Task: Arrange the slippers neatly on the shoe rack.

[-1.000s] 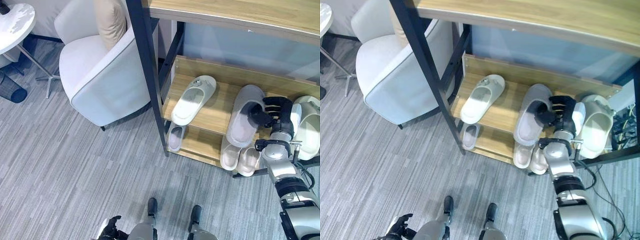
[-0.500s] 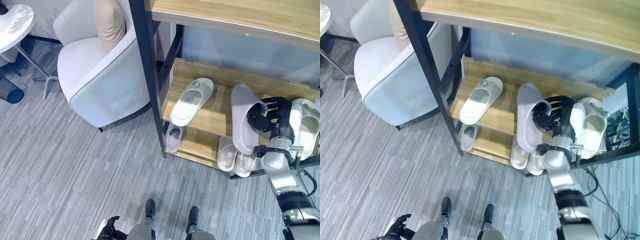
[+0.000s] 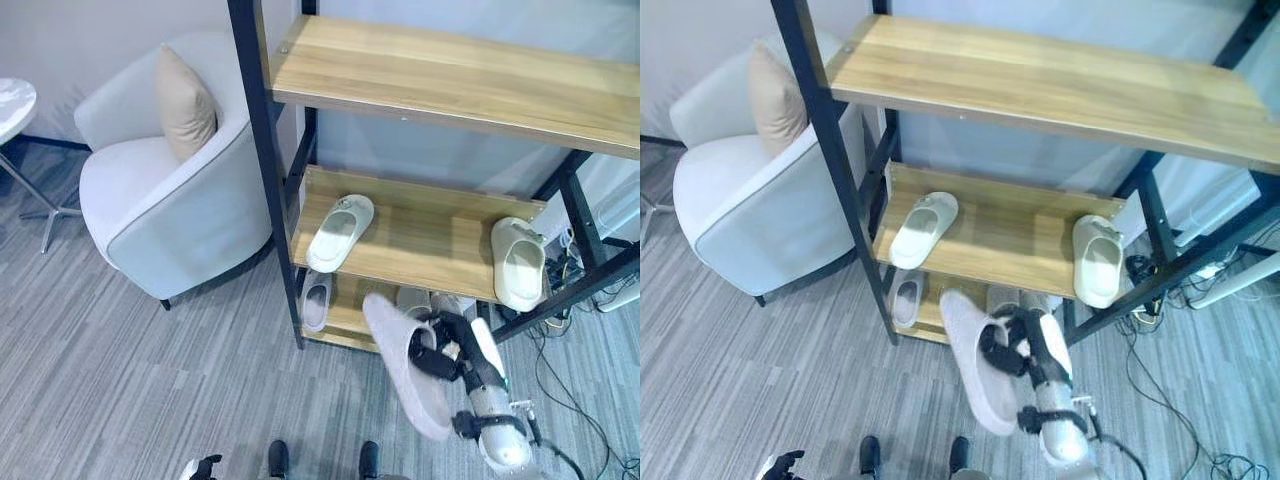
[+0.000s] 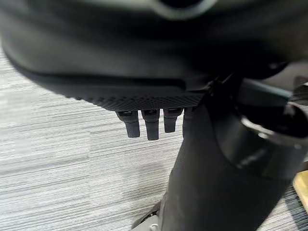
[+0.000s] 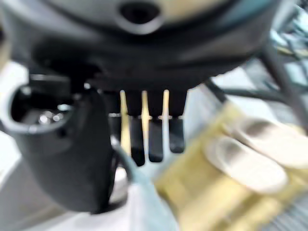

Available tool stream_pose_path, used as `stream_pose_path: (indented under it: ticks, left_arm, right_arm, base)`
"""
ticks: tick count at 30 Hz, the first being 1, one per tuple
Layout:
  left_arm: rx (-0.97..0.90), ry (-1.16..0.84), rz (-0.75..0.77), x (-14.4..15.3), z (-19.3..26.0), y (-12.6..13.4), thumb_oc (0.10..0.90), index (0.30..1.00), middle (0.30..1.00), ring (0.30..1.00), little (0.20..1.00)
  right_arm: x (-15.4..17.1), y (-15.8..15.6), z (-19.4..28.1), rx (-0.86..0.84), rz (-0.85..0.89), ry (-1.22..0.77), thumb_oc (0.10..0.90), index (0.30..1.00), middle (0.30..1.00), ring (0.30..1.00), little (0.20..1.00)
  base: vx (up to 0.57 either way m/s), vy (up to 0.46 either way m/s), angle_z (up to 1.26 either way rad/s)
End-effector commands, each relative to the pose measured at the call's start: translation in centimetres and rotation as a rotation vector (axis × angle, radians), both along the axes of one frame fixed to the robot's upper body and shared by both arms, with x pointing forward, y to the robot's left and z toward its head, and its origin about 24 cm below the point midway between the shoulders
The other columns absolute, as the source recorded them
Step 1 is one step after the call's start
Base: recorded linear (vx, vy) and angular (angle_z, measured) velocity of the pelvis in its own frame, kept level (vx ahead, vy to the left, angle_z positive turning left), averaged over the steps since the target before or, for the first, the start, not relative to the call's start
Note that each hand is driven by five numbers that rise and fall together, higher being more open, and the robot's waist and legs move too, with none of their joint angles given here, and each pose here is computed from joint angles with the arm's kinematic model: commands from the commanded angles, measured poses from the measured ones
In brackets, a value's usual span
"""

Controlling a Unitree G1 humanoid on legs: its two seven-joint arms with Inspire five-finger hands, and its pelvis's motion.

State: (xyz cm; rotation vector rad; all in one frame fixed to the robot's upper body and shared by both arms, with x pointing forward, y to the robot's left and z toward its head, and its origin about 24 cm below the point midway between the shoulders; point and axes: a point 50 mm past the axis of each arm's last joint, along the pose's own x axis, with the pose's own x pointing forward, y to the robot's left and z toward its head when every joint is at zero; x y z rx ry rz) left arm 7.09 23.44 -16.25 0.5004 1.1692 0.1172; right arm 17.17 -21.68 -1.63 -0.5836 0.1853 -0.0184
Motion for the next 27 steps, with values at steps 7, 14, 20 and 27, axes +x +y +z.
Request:
stream_pose_path:
  ticks: [7,14,20,27]
  left_arm:
    - [-0.125,-0.447,0.089,9.0,3.7,-0.7,0.8,0.9,0.9,0.9,0.9]
    - [-0.313,-0.928,0.083,16.5,11.1,-2.4,0.8,0.9,0.9,0.9,0.9]
    - [-0.514,-1.26,0.049,19.2,18.2,-4.7,0.8,0.9,0.9,0.9,0.9]
    - [-0.575,-1.44,0.162,18.9,21.8,-4.1,0.8,0.9,0.9,0.9,0.9]
  right_arm:
    - [7.9,0.5,8.9,0.036,0.092,-0.442,0.4,0.3,0.3,0.3,0.3]
    - [13.4,4.2,14.3,0.096,0.266,-0.574,0.4,0.3,0.3,0.3,0.3]
    - [17.7,4.8,24.9,-0.004,0.194,-0.892,0.4,0.3,0.3,0.3,0.3]
    - [18.7,2.3,32.8,-0.031,0.004,-1.095,0.4,0.3,0.3,0.3,0.3]
  base:
    - [-0.29,-0.028,-0.02]
    - [-0.2,-0.028,0.0]
    - [-0.15,-0.037,0.09]
    - [0.03,0.002,0.02]
